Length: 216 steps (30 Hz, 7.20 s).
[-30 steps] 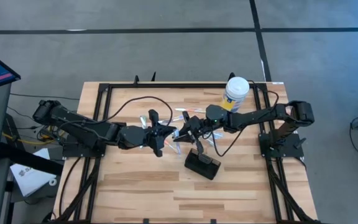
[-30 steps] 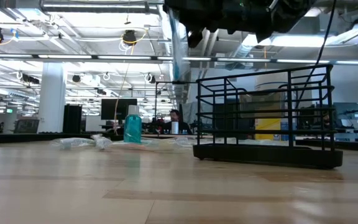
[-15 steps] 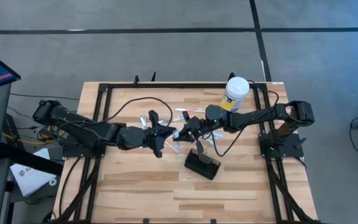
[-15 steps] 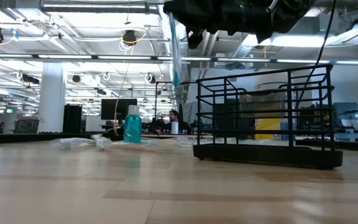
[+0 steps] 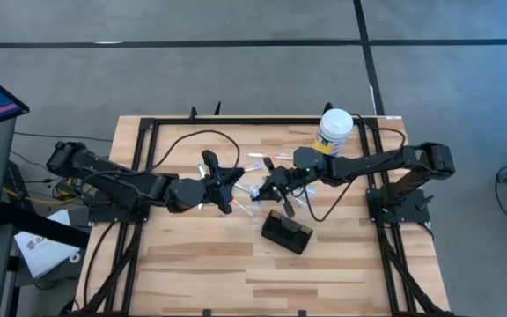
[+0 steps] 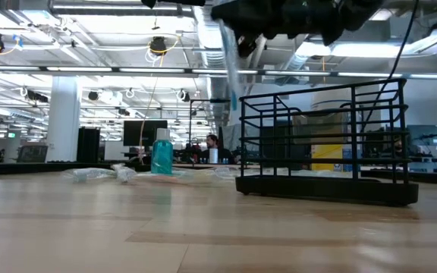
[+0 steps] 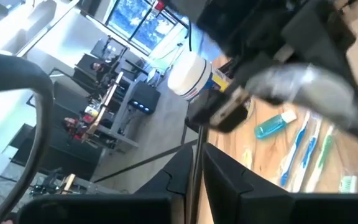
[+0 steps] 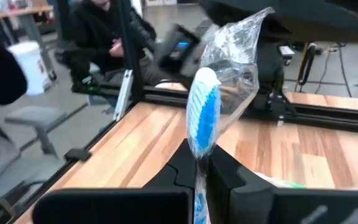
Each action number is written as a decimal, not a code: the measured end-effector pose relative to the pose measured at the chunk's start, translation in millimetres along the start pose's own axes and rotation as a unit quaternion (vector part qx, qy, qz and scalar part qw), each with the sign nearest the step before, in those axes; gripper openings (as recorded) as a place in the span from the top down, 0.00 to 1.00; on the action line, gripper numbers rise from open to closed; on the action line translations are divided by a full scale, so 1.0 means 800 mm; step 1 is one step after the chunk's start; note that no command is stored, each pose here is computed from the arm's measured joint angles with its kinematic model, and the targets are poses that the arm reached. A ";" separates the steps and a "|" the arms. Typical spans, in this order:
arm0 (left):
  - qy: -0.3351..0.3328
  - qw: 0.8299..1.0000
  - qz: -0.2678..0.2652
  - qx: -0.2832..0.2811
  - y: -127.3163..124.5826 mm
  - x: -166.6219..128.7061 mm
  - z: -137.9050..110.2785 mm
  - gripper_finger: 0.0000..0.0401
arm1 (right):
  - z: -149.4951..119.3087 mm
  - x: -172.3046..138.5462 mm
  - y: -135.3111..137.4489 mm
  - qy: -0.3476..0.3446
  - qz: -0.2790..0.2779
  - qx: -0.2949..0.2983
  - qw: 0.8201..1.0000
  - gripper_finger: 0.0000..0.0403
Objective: Pick & Place toothbrushing station
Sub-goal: Put the top blue toothbrush into the mesh organizer, then put the bottom orange toothbrush into the mesh organizer
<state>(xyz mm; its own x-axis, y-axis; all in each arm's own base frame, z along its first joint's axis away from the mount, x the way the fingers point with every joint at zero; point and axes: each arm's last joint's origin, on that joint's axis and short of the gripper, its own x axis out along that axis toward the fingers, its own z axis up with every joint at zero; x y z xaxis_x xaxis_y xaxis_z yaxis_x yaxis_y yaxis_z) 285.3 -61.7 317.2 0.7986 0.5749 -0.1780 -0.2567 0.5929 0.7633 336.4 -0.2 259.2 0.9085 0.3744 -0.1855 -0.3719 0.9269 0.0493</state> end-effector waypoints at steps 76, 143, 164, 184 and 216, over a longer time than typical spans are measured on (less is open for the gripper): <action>-0.002 0.999 -0.004 -0.049 0.000 0.000 0.000 0.93 | -0.092 -0.125 0.188 -0.038 -0.148 0.014 0.988 0.99; -0.002 0.998 -0.004 -0.061 0.000 0.000 0.000 0.93 | -0.130 -0.126 0.190 -0.025 -0.139 0.020 0.990 0.66; -0.002 0.998 -0.004 -0.064 0.000 0.000 0.000 0.93 | -0.084 -0.162 0.169 -0.095 -0.176 -0.001 0.980 0.68; 0.045 0.952 -0.253 -0.168 -0.008 0.026 -0.042 0.98 | -0.012 -0.159 0.148 -0.018 -0.234 -0.019 0.972 0.71; 0.180 0.899 -0.391 -0.076 -0.152 0.095 -0.094 0.78 | -0.016 -0.159 0.149 -0.007 -0.230 -0.003 0.973 0.71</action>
<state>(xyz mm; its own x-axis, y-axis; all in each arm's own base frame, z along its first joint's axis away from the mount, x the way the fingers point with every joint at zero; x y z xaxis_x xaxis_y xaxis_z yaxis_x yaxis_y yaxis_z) 336.6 -47.8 164.3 0.5459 0.0772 -0.8343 0.2137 0.9500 0.2277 174.1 62.5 276.5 0.9815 -0.0790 -0.1743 0.0730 0.9965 -0.0409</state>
